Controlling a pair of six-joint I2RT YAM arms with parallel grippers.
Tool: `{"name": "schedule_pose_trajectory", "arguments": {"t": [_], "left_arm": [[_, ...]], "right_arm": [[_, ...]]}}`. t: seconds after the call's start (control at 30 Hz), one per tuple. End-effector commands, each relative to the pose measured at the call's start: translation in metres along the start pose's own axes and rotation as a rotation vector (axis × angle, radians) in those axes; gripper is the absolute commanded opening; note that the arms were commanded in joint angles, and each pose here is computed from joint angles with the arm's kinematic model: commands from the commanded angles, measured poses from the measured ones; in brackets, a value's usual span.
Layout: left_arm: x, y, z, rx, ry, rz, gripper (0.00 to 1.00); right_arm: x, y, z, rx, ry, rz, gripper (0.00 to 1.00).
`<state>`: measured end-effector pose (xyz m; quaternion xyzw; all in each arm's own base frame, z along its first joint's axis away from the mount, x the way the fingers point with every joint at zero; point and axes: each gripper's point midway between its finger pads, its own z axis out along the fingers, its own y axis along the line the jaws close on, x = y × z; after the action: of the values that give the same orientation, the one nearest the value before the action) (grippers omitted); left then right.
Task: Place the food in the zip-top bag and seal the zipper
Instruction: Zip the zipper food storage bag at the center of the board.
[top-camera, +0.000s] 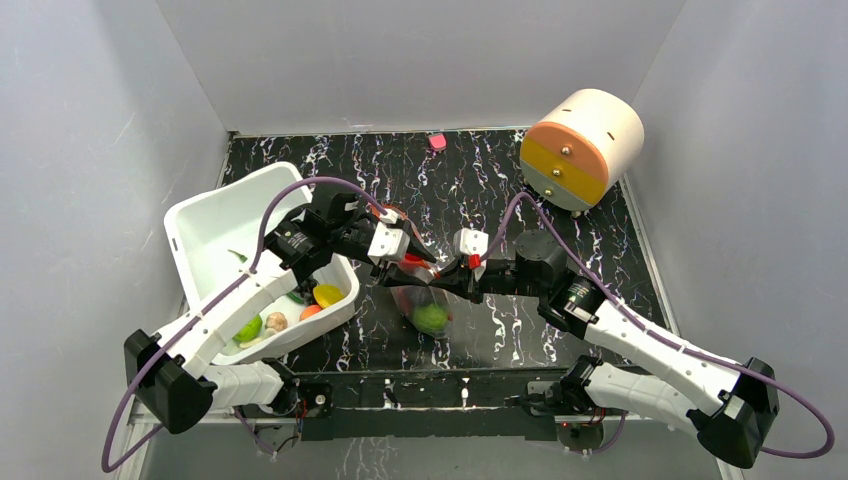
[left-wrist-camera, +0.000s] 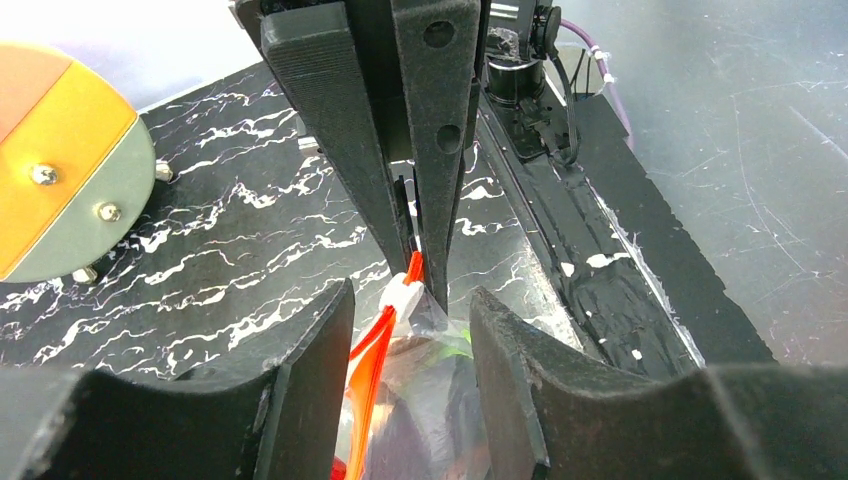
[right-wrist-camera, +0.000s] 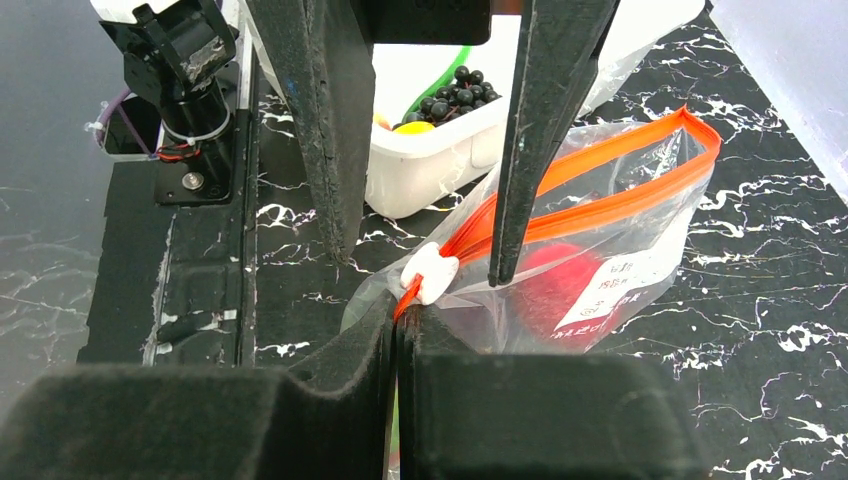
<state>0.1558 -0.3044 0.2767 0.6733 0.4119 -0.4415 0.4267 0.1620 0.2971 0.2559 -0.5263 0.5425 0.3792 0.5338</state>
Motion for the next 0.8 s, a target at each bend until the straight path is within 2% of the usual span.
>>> {"name": "schedule_pose_trajectory", "arguments": {"t": [0.0,0.13,0.27,0.43,0.53,0.57,0.7,0.77], "left_arm": [[-0.014,-0.003,0.002,0.038,-0.048,0.073,0.44],[-0.015,-0.003,0.003,0.046,-0.050,0.072,0.38],[-0.014,-0.003,0.004,0.054,-0.048,0.065,0.24],[-0.013,-0.003,0.004,0.059,-0.039,0.052,0.18],[-0.012,-0.005,0.004,0.071,-0.032,0.040,0.02],[-0.012,-0.005,0.004,0.073,-0.029,0.038,0.00],[-0.013,-0.002,0.002,0.054,-0.016,0.043,0.00],[-0.015,0.002,0.002,0.030,-0.015,0.038,0.00]], "right_arm": [[-0.044,-0.008,-0.001,0.021,-0.115,-0.067,0.00],[-0.043,-0.008,0.000,0.012,-0.115,-0.066,0.00],[-0.043,-0.008,0.000,0.018,-0.116,-0.067,0.00],[-0.043,-0.010,-0.002,0.030,-0.116,-0.069,0.00],[-0.042,-0.012,-0.003,0.046,-0.114,-0.068,0.00],[-0.042,-0.012,-0.003,0.051,-0.113,-0.068,0.00],[-0.044,-0.018,-0.007,0.096,-0.121,-0.067,0.00],[-0.046,-0.020,-0.008,0.112,-0.133,-0.066,0.11]]}}
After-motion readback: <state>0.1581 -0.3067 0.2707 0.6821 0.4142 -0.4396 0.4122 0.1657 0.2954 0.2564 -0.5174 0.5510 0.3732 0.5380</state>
